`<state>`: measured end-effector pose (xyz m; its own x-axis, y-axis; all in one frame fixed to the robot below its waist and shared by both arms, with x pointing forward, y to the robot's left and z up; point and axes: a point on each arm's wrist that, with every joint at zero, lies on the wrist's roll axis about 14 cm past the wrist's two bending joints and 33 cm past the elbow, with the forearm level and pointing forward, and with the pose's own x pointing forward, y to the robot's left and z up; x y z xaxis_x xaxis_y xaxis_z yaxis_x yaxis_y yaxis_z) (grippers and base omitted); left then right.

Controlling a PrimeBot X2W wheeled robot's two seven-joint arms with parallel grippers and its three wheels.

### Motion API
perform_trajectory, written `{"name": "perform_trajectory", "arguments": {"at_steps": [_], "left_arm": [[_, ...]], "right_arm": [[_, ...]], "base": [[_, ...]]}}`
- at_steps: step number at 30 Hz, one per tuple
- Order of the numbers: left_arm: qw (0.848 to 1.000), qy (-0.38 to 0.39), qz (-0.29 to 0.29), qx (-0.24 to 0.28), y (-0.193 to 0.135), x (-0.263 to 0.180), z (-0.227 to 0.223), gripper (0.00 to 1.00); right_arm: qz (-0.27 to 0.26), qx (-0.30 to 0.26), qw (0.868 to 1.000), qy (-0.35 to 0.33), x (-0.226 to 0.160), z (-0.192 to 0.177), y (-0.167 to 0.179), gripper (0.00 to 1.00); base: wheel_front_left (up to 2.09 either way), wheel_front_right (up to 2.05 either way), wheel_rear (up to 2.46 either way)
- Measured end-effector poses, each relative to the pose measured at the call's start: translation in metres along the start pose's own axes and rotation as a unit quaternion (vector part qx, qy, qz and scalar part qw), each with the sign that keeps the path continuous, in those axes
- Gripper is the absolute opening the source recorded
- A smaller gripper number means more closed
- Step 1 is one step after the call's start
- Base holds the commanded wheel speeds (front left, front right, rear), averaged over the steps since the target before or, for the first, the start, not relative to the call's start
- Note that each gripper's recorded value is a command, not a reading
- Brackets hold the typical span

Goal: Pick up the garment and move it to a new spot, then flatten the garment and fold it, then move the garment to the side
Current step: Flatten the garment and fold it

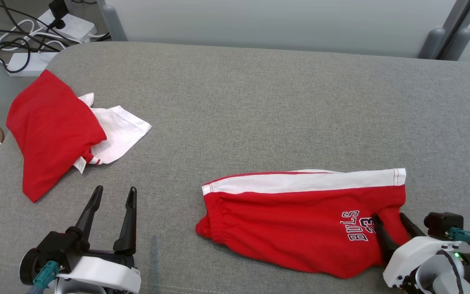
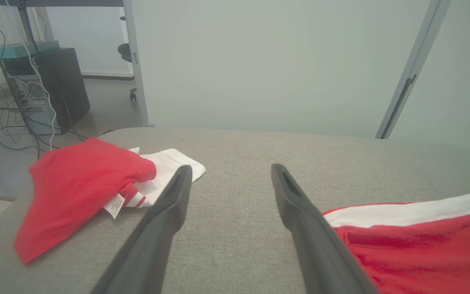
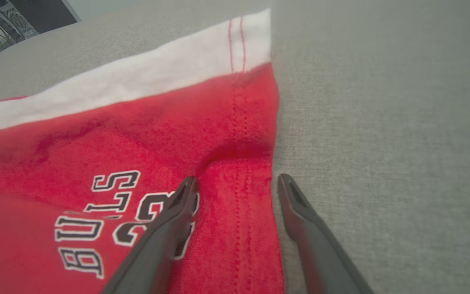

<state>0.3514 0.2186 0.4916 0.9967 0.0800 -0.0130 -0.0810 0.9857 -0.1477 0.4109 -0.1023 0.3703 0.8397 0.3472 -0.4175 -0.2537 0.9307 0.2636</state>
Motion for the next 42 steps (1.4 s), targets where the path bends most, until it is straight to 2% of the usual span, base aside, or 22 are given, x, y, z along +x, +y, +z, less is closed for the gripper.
{"name": "perform_trajectory", "arguments": {"at_steps": [5,7,15,18,19,22,26,29,32,36,39,42], "left_arm": [[1.000,-0.002,-0.001,0.004,0.000,0.003,-0.001,1.00],[1.000,-0.004,-0.001,0.006,0.000,0.005,0.000,1.00],[1.000,-0.002,-0.004,0.003,-0.003,0.009,-0.004,1.00],[1.000,-0.003,-0.010,-0.002,-0.005,0.011,-0.004,1.00],[1.000,-0.003,-0.010,-0.002,-0.005,0.011,-0.004,1.00],[1.000,-0.003,-0.016,-0.001,-0.010,0.013,-0.005,1.00],[1.000,-0.003,-0.021,0.000,-0.012,0.015,-0.006,1.00],[1.000,-0.003,-0.029,0.001,-0.016,0.017,-0.006,1.00],[0.999,-0.002,-0.034,0.002,-0.019,0.019,-0.007,1.00],[0.999,0.000,-0.038,0.000,-0.022,0.020,-0.009,1.00],[0.999,0.001,-0.041,-0.001,-0.023,0.021,-0.011,1.00],[0.999,0.001,-0.038,-0.002,-0.022,0.021,-0.011,1.00]], "right_arm": [[0.023,0.011,1.000,0.010,0.005,-0.002,0.014,1.00],[0.027,0.017,0.999,0.011,0.005,-0.002,0.016,0.00],[0.011,0.049,0.999,0.009,0.004,-0.001,0.003,0.00],[-0.034,0.060,0.998,-0.005,-0.004,0.004,-0.033,0.00],[-0.034,0.060,0.998,-0.005,-0.004,0.004,-0.033,0.00],[-0.071,0.066,0.995,-0.012,-0.013,0.007,-0.062,0.00],[-0.078,0.078,0.994,-0.023,-0.017,0.011,-0.068,0.00],[-0.036,0.078,0.995,-0.049,-0.011,0.030,-0.041,0.00],[0.038,0.082,0.993,-0.076,-0.006,0.054,0.008,0.00],[0.134,0.094,0.981,-0.102,-0.009,0.084,0.073,0.00],[0.184,0.098,0.973,-0.097,-0.013,0.090,0.110,0.00],[0.217,0.097,0.969,-0.075,-0.014,0.081,0.140,0.00]], "base": [[0.00,0.00,0.00],[0.00,0.00,0.00],[0.00,0.00,0.00],[0.00,0.00,0.00],[0.00,0.00,0.00],[0.00,0.00,0.00],[0.00,0.00,0.00],[0.00,0.00,0.00],[0.00,0.00,0.00],[0.00,0.00,0.00],[0.00,0.00,0.00],[0.00,0.00,0.00]]}}
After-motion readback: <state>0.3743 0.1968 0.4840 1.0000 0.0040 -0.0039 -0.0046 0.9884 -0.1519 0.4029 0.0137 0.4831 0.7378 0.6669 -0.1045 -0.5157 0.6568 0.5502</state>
